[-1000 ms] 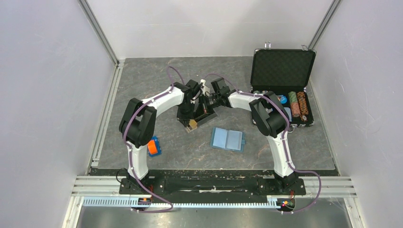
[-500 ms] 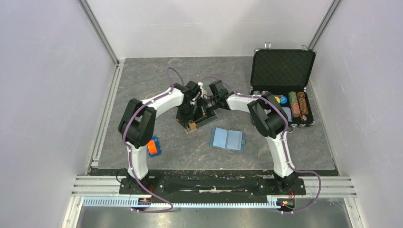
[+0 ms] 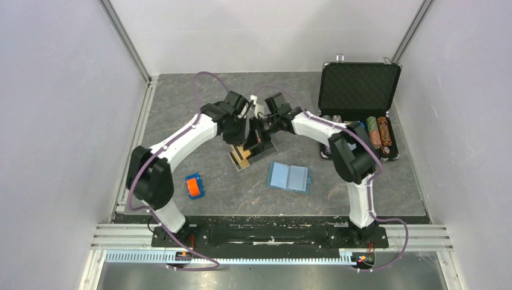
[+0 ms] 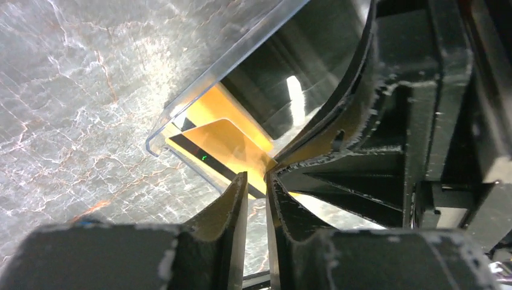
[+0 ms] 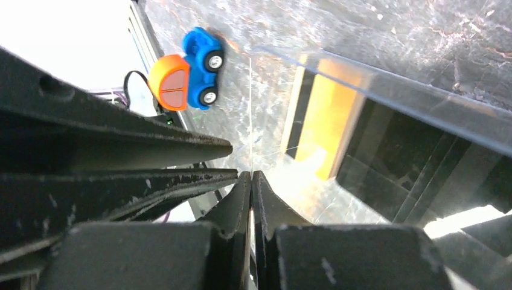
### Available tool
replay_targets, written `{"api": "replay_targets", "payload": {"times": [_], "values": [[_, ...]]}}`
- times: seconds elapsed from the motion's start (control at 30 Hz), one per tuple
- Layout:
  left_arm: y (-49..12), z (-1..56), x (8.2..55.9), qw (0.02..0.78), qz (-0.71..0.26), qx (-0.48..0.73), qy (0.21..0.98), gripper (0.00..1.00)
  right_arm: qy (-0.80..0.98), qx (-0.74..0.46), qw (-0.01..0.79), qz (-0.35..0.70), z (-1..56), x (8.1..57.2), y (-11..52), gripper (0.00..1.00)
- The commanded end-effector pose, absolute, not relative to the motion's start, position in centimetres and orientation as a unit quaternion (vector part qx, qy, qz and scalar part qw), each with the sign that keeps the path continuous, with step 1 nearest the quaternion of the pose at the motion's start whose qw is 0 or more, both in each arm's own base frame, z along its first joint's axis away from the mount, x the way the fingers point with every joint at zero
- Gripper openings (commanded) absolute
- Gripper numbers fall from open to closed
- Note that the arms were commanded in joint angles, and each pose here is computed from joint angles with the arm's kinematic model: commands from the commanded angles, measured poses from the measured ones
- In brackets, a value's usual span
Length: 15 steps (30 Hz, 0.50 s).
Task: Put the credit cards into the card holder
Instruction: Pick up the credit card from the storage box.
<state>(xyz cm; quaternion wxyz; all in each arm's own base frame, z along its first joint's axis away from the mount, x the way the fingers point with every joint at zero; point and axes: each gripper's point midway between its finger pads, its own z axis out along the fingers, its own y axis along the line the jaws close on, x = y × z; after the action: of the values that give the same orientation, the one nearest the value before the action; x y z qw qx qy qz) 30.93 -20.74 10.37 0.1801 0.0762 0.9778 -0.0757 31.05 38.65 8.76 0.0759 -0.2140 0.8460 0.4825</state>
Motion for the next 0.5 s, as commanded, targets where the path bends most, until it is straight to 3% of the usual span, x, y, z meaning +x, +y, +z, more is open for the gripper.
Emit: {"api": "replay_targets", "payload": {"times": [0.0,0.23,0.47], "values": [[-23.8,15.4,30.9,0.236,-0.182,0.065,0.952,0.25,0.827,-0.232,0.15,0.489,15.4,31.1,37.2,0.0],[-27.2,14.7,27.1,0.2,-0.266,0.064,0.941,0.26,0.838,-0.201,0.179,0.476,16.7,29.2,32.7,0.0],[-30.2,10.6,23.6,0.14,-0.279,0.085,0.946,0.27,0.851,-0.143,0.19,0.468,15.7,27.2,26.9,0.0]]}}
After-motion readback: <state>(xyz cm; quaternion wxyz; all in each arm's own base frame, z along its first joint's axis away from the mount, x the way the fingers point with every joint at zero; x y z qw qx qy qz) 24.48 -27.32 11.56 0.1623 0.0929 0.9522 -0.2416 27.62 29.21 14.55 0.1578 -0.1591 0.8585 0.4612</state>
